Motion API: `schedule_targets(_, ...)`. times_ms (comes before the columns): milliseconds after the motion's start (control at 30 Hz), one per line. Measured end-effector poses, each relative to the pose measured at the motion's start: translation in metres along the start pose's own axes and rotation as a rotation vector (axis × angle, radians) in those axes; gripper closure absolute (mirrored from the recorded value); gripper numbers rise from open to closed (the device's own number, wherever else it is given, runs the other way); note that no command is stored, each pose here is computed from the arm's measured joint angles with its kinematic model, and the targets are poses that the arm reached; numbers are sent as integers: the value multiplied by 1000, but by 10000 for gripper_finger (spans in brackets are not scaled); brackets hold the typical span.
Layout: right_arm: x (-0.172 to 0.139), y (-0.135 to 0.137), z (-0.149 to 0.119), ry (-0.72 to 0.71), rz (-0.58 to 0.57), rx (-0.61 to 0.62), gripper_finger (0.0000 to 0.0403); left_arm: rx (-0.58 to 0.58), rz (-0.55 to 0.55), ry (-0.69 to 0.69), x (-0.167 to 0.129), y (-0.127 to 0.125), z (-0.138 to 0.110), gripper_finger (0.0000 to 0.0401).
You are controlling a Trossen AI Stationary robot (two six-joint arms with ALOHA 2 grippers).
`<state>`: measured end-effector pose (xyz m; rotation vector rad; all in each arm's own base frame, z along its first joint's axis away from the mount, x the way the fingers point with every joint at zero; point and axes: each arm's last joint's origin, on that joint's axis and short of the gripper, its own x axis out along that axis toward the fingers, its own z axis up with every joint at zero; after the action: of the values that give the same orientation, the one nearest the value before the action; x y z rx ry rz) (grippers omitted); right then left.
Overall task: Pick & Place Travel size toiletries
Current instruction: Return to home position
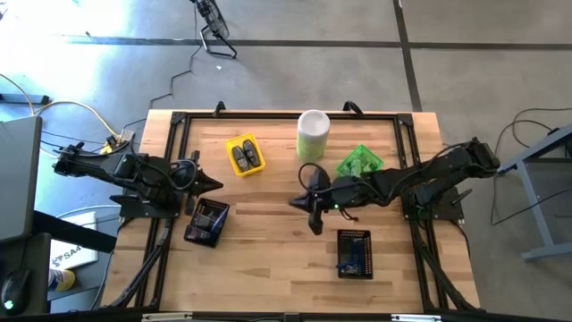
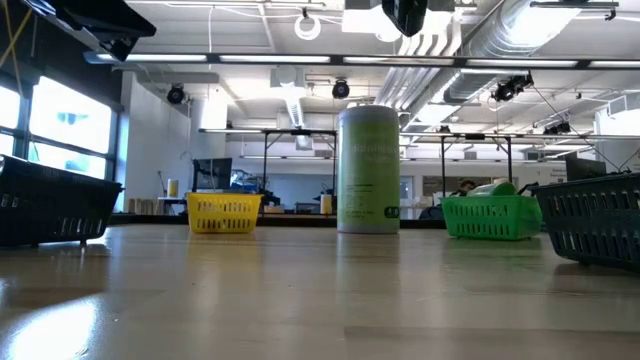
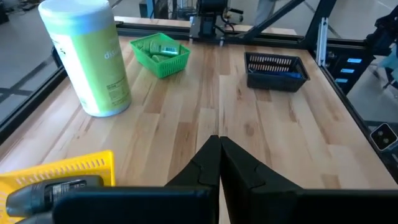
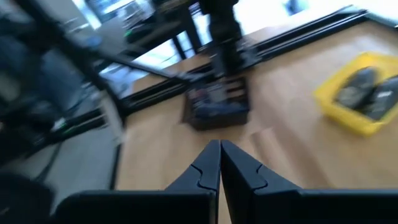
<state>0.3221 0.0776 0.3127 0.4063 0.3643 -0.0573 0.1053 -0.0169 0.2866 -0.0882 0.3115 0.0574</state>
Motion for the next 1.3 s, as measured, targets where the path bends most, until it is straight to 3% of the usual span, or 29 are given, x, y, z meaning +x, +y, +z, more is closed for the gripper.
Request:
schedule_targets(267,-1,5,-3,103,196,-82,399,53,9,-49,0,0,5,401)
schedule_targets(467,-3,-12,8,125,261,-110,399,116,10,-89,-1,-1,9,401)
schedule_targets(567,-8,-20,16,107,235,-107,399,121,11,-80,0,-1,8,401)
schedule_targets(700,-24,-24,14,37,99,-117,399,125,14,-53,0,0,5,401)
schedule_targets(800,-39,-27,-5,4,91,-131,399,127,16,-44,0,0,4,401)
schedule_targets(1000,-87,-46,-36,-221,238,-97,399,159,19,-39,0,0,4,401)
schedule_targets(1133,-114,-64,-54,-284,348,-75,399,161,19,-48,0,0,5,401)
schedule_targets(1300,-137,-86,-70,-352,357,-51,399,153,17,-71,0,0,7,401)
